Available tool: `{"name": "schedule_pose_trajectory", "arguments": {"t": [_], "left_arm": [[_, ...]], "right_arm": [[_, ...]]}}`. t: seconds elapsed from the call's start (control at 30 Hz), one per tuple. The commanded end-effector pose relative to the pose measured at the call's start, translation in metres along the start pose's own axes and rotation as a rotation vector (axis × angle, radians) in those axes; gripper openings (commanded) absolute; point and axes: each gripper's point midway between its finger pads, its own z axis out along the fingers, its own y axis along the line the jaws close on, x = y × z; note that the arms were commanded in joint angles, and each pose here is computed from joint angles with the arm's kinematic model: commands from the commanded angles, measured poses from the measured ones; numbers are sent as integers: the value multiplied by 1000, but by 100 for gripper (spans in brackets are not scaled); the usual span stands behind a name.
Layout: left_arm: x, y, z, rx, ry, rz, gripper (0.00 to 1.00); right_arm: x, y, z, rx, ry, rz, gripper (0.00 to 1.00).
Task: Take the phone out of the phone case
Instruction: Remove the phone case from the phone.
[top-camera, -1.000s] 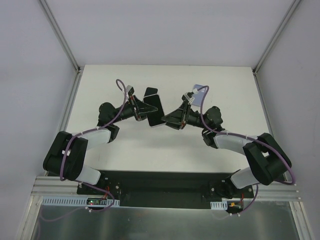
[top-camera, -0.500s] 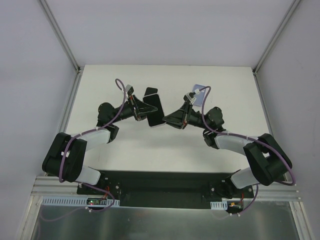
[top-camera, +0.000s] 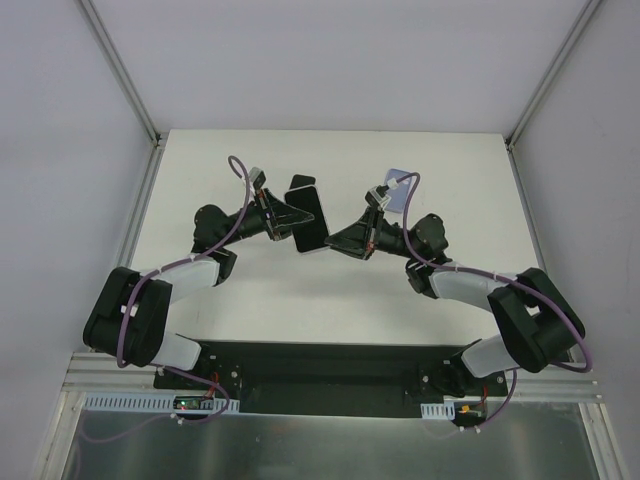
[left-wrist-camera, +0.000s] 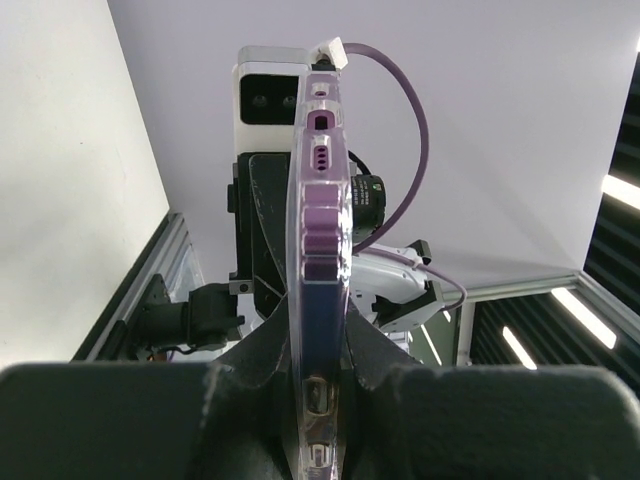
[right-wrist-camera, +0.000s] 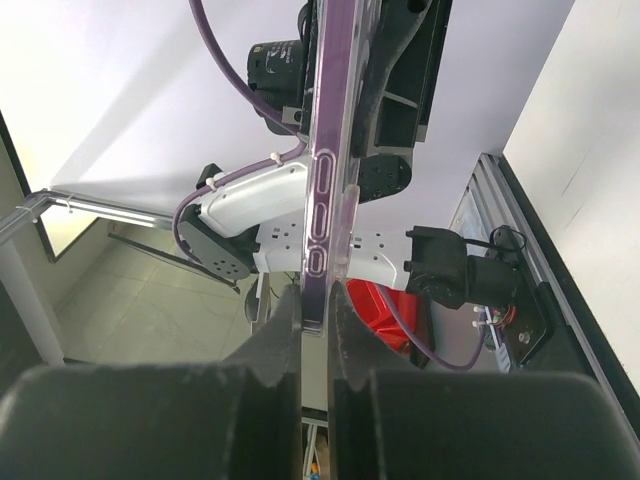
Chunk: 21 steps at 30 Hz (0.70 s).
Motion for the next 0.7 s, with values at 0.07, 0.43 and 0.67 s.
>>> {"name": "schedule_pose_trajectory", "arguments": {"t": [0.07, 0.43, 0.67], "left_arm": [[2, -47, 0, 121, -9, 165, 0], [-19, 8, -3, 75, -105, -72, 0], [-21, -10, 8, 104, -94, -140, 0]], "right_arm": [[8, 32, 3, -105, 29, -134, 1], [57, 136, -4, -365, 181, -584, 1], [84, 145, -8, -404, 321, -673, 2]]}}
